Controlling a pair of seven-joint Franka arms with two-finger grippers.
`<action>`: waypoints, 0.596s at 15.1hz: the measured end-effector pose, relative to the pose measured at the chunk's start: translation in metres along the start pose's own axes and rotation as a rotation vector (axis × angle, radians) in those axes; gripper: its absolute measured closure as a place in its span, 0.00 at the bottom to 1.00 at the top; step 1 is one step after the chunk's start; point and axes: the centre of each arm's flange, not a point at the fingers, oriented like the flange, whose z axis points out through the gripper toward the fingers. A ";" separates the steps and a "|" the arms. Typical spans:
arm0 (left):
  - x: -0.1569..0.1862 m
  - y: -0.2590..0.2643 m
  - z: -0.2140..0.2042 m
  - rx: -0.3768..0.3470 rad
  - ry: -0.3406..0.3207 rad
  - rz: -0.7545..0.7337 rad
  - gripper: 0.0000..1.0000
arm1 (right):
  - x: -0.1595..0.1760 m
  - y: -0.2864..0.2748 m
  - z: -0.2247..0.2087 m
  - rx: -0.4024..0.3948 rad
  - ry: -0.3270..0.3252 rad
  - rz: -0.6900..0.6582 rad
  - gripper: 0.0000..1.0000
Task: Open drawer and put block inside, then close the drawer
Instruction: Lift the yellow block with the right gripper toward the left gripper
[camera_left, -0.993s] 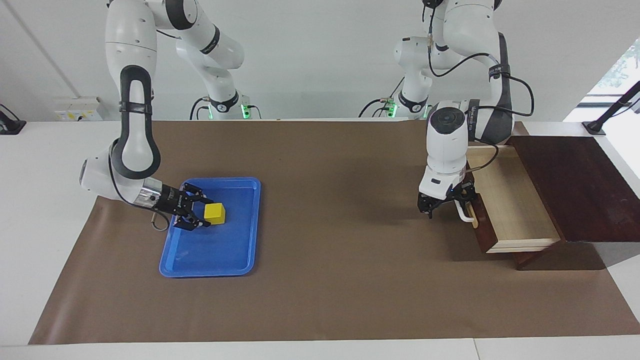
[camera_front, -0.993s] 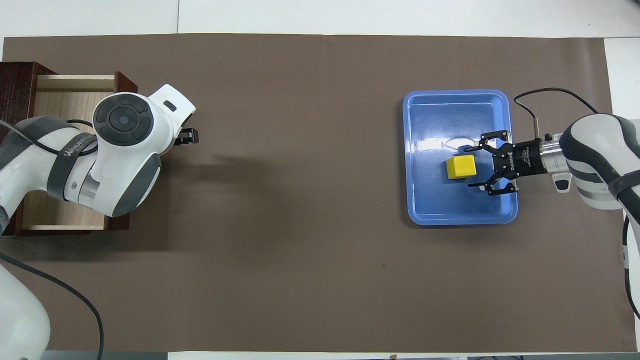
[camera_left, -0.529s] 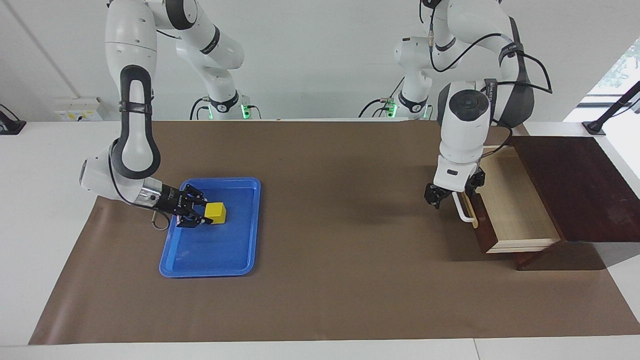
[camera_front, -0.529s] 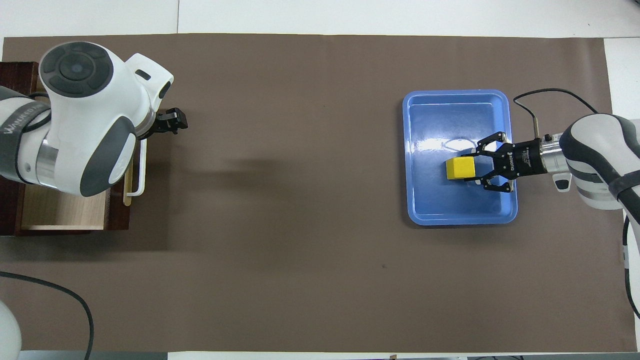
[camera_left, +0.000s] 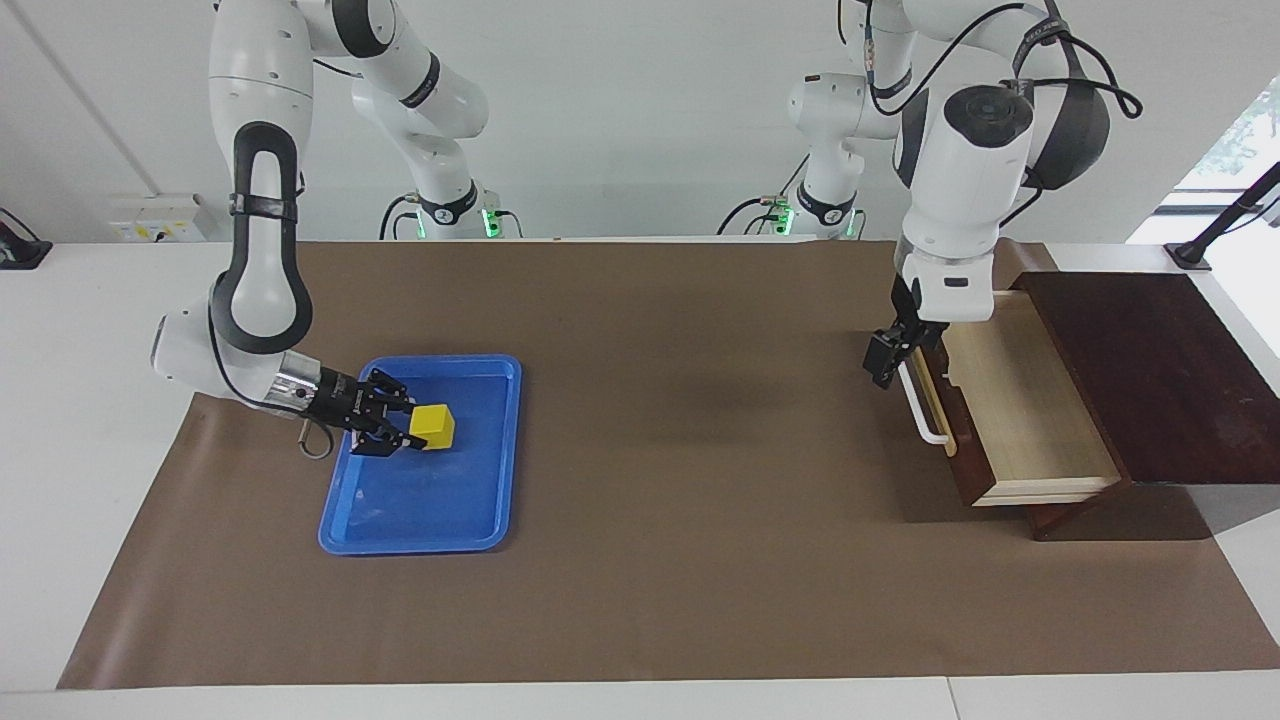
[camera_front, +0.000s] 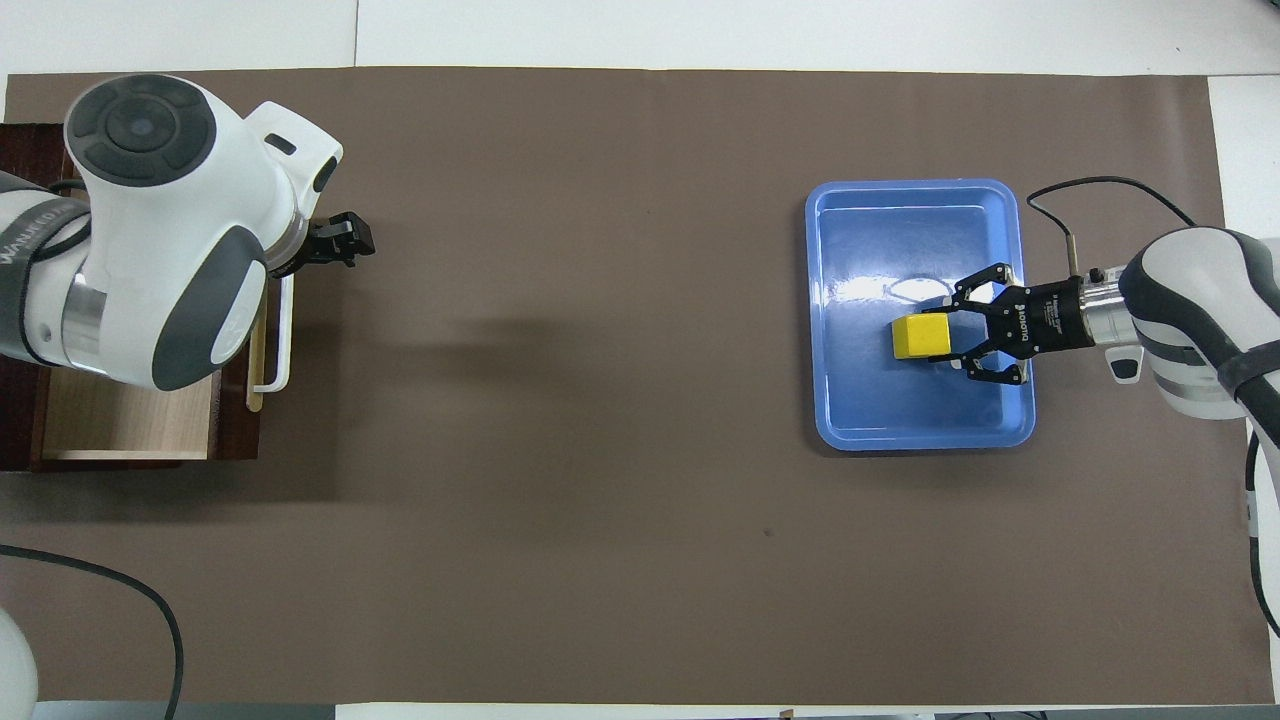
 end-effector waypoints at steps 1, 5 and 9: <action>-0.001 -0.002 -0.008 -0.012 0.002 -0.074 0.00 | -0.014 -0.011 -0.001 -0.001 -0.001 -0.010 0.44; -0.007 0.000 -0.012 -0.034 -0.035 -0.332 0.00 | -0.084 -0.047 0.026 -0.027 0.002 -0.006 0.44; -0.010 0.002 -0.012 -0.038 -0.072 -0.586 0.00 | -0.168 -0.073 0.072 -0.034 0.023 0.042 0.44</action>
